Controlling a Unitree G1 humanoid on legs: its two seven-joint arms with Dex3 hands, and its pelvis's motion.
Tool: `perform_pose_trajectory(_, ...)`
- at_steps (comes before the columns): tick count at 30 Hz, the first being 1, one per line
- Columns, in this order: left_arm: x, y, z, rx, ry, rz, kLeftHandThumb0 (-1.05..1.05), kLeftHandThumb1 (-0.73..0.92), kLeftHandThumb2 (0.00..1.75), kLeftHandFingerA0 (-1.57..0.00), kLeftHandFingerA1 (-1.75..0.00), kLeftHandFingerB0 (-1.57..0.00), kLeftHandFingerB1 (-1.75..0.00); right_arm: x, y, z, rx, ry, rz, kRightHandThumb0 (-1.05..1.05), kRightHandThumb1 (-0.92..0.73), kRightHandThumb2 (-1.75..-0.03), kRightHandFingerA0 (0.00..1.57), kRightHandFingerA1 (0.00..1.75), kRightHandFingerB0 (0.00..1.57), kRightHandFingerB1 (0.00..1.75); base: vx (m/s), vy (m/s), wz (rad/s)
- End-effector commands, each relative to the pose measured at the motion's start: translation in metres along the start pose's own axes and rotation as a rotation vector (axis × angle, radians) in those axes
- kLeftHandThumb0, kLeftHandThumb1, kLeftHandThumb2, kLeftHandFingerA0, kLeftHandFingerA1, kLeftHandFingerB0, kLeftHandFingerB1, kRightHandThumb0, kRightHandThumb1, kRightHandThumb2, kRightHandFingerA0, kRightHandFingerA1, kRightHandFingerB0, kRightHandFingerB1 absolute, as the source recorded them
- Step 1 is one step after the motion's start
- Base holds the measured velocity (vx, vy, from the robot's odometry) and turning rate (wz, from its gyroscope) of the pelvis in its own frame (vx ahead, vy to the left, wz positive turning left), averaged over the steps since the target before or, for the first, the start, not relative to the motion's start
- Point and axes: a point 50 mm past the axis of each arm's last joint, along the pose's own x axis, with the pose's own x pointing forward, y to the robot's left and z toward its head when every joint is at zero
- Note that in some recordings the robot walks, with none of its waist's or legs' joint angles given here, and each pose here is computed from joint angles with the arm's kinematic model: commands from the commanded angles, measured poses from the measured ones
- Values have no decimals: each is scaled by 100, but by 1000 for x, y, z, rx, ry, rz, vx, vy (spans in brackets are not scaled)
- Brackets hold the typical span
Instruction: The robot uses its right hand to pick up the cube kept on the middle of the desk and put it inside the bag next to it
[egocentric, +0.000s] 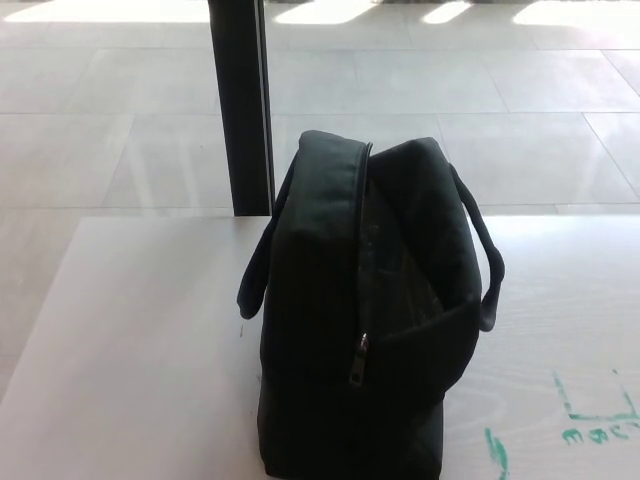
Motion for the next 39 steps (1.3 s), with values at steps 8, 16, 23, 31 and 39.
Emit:
perform_pose_trajectory(8,-2,1,-21,-56,84,18,-61,40,83,-27,-58,-44,-59,-28,30,-137,263,419,-342,-53,-45,-83,27,54,23,47,0,0,0)
perform_pose_trajectory(16,-4,8,-28,87,159,44,-60,43,86,-24,-56,-40,-58,-19,69,-142,316,394,16,-51,-66,-61,17,46,27,36,0,0,0)
perform_pose_trajectory(23,-5,18,-36,30,217,89,-53,42,86,-20,-56,-35,-58,-13,80,-137,244,365,185,-55,-67,-61,25,47,33,32,0,0,0)
perform_pose_trajectory(31,-5,13,-34,32,208,78,-56,42,85,-22,-56,-37,-58,-14,79,-136,230,331,200,-54,-68,-61,42,52,36,33,0,0,0)
perform_pose_trajectory(39,-8,13,-43,5,219,72,-56,41,86,-22,-57,-39,-59,-17,82,-135,237,274,228,-59,-69,-61,38,49,34,32,0,0,0)
